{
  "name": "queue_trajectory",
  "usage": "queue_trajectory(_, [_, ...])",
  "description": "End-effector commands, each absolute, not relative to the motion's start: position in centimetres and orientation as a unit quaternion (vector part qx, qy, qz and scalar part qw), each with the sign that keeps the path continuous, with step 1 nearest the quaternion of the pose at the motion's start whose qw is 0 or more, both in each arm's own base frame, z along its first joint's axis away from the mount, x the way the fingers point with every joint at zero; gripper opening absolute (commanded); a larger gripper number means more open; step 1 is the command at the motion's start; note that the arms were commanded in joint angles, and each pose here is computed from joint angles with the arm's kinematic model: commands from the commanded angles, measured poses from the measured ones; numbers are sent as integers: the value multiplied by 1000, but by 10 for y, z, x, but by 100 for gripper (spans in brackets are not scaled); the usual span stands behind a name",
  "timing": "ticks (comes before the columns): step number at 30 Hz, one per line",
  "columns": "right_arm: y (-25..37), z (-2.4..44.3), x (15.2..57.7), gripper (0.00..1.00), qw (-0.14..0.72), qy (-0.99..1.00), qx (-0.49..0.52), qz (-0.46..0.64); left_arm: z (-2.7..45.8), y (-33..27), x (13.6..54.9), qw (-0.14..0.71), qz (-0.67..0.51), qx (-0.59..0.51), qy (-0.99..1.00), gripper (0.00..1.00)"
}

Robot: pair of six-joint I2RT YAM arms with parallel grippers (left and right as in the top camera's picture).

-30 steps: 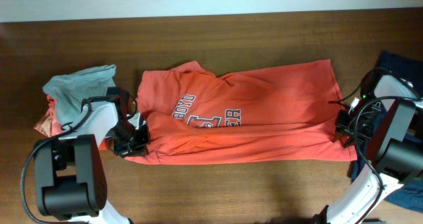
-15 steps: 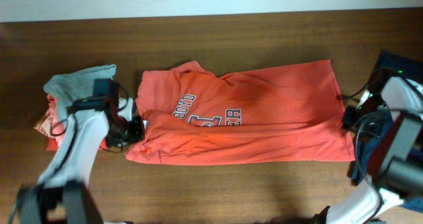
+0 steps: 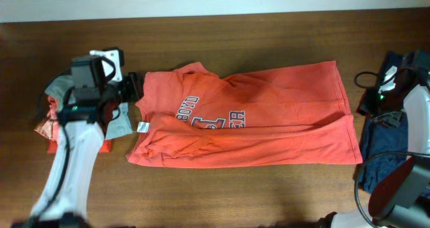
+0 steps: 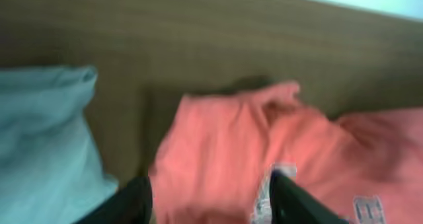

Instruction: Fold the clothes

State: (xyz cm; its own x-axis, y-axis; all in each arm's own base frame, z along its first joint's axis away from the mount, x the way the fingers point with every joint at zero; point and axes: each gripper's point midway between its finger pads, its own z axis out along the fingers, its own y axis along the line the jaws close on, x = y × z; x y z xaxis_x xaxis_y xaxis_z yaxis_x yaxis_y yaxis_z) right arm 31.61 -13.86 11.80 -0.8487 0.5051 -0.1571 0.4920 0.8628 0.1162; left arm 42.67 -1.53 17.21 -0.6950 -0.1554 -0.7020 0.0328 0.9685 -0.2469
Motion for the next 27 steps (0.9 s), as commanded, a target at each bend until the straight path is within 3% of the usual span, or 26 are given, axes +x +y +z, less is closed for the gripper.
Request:
queue_trajectory(1, [-137,123,318,44,97,961,255,45,134,-24,446,363,-157,-24,918,56])
queue_trajectory(8, [-136,122,315,44,91,961,256,46,68,-31,491,313,-187,-25,931,56])
queue_trajectory(15, [-136,122,315,45,91,962,254,46,72,-30,521,333,-189,-20,924,56])
queue_trajectory(27, [-136,122,315,45,92,962,254,46,45,-36,505,277,-197,-28,940,54])
